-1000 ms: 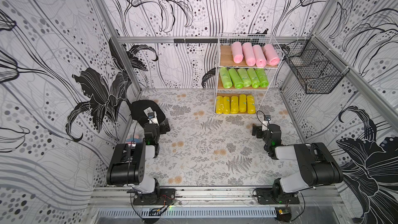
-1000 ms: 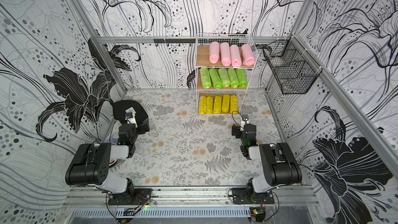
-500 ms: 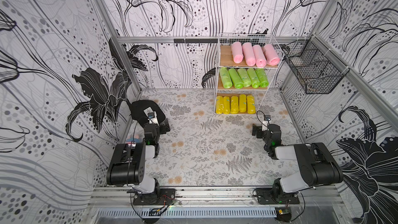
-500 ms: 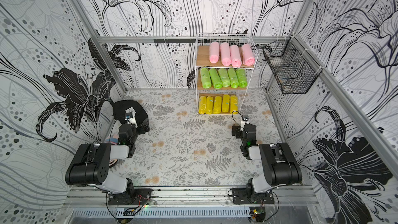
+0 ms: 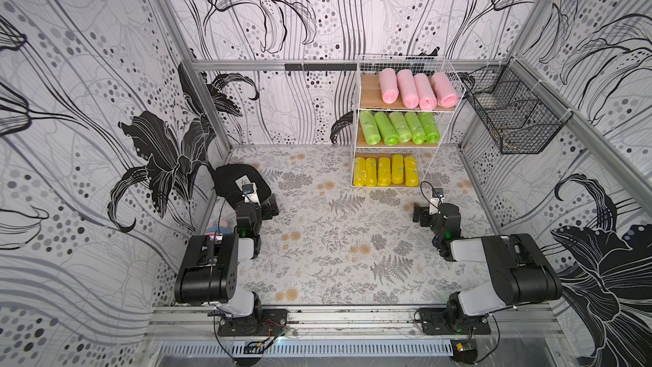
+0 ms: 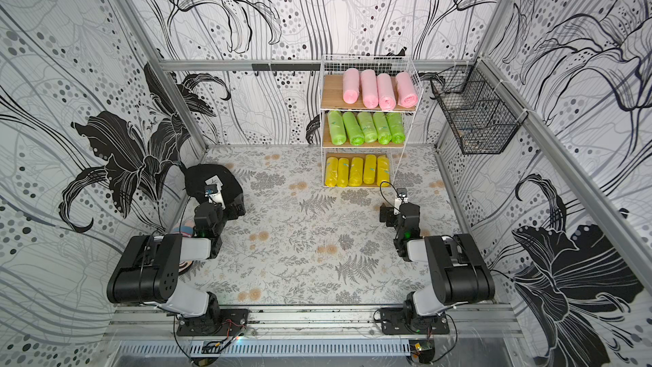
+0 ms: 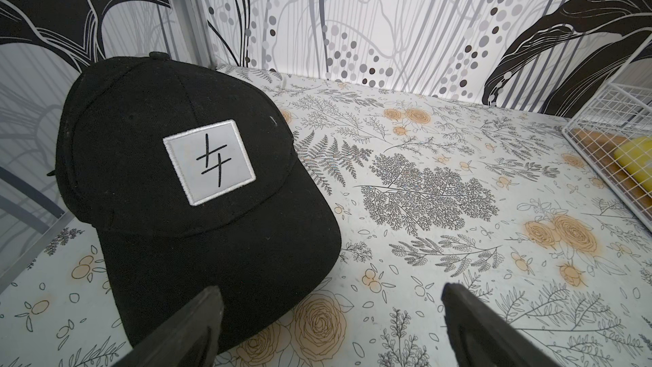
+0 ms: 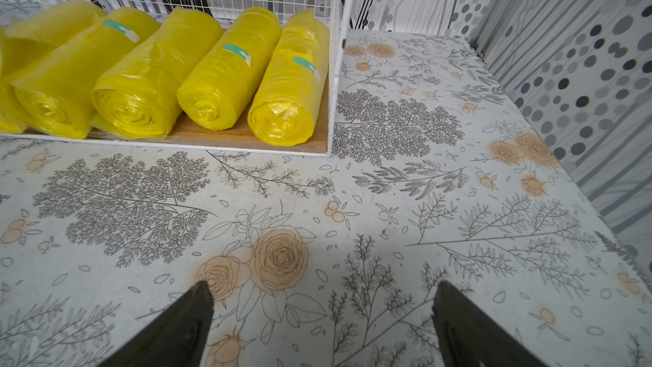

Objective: Sort the rolls of trash bags by color and place them on the shelf
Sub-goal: Reset both arms

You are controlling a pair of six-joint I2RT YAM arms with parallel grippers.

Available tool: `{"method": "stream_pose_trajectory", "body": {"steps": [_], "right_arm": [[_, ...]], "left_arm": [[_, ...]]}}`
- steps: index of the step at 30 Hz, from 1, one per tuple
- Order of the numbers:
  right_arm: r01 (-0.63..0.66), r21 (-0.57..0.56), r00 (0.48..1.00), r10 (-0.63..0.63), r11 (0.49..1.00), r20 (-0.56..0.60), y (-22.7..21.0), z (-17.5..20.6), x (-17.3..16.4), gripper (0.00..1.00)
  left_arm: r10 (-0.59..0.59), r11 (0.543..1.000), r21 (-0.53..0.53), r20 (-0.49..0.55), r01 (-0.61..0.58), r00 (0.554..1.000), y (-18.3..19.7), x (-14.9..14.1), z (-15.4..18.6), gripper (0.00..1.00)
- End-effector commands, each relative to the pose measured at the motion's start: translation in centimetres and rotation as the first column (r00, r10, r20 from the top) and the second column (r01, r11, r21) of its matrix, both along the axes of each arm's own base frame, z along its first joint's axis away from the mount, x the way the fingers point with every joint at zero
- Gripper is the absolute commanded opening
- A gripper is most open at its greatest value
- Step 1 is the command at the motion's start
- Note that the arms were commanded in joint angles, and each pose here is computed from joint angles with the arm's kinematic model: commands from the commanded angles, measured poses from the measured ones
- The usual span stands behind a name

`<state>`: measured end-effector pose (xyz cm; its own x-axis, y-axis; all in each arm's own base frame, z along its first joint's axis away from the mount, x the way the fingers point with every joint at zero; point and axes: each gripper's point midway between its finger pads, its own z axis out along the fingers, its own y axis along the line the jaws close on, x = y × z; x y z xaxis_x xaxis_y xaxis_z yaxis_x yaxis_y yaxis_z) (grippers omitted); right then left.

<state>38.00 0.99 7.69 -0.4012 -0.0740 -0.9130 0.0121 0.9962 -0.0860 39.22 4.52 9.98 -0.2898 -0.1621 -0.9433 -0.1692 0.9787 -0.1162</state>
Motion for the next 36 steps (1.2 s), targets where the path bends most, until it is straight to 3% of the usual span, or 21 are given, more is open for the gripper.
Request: {"method": "stream_pose_trajectory", "body": {"steps": [1, 12, 16, 17, 19, 20, 22, 25, 26, 36], "right_arm": [[0.001, 0.014, 0.999, -0.002, 1.000, 0.044, 0.0, 1.3, 0.6, 1.00], [0.000, 0.015, 0.999, -0.001, 1.000, 0.045, 0.0, 1.3, 0.6, 1.00], [0.001, 0.014, 0.999, -0.002, 1.000, 0.045, 0.0, 1.3, 0.6, 1.00], [0.001, 0.014, 0.999, -0.001, 1.000, 0.045, 0.0, 1.3, 0.7, 1.00], [0.001, 0.014, 0.999, -0.001, 1.000, 0.043, 0.0, 1.3, 0.6, 1.00], [0.000, 0.014, 0.999, -0.001, 1.000, 0.045, 0.0, 1.3, 0.7, 1.00], [0.000, 0.015, 0.999, -0.001, 1.000, 0.043, 0.0, 1.3, 0.6, 1.00], [-0.001, 0.015, 0.999, 0.000, 1.000, 0.045, 0.0, 1.3, 0.7, 1.00], [-0.001, 0.015, 0.999, 0.000, 1.000, 0.045, 0.0, 1.4, 0.7, 1.00], [-0.001, 0.015, 0.999, 0.000, 1.000, 0.045, 0.0, 1.3, 0.7, 1.00]], "left_arm": [[-0.004, 1.000, -0.004, 0.049, 0.005, 0.999, 0.0, 0.3, 1.1, 1.00], [-0.007, 1.000, -0.009, 0.051, 0.008, 0.999, 0.0, 0.3, 1.2, 0.99], [-0.147, 0.989, 0.011, 0.065, 0.146, 0.987, -2.3, 0.1, 1.7, 0.99], [-0.112, 0.994, 0.015, 0.062, 0.111, 0.992, -1.7, 0.2, 1.8, 0.99], [0.121, 0.993, -0.016, 0.058, -0.121, 0.991, 2.0, -0.3, 1.6, 0.99], [0.098, 0.995, -0.020, 0.078, -0.096, 0.992, 1.6, -0.3, 1.8, 0.99], [-0.157, 0.987, 0.035, 0.076, 0.155, 0.985, -2.6, 0.0, 1.7, 1.00], [0.121, 0.993, -0.005, 0.068, -0.121, 0.990, 1.8, -0.3, 1.3, 0.99], [0.141, 0.990, 0.011, 0.083, -0.143, 0.987, 2.2, -0.4, 1.5, 1.00], [0.050, 0.999, 0.011, 0.058, -0.051, 0.997, 0.7, 0.3, 1.3, 1.00]]}}
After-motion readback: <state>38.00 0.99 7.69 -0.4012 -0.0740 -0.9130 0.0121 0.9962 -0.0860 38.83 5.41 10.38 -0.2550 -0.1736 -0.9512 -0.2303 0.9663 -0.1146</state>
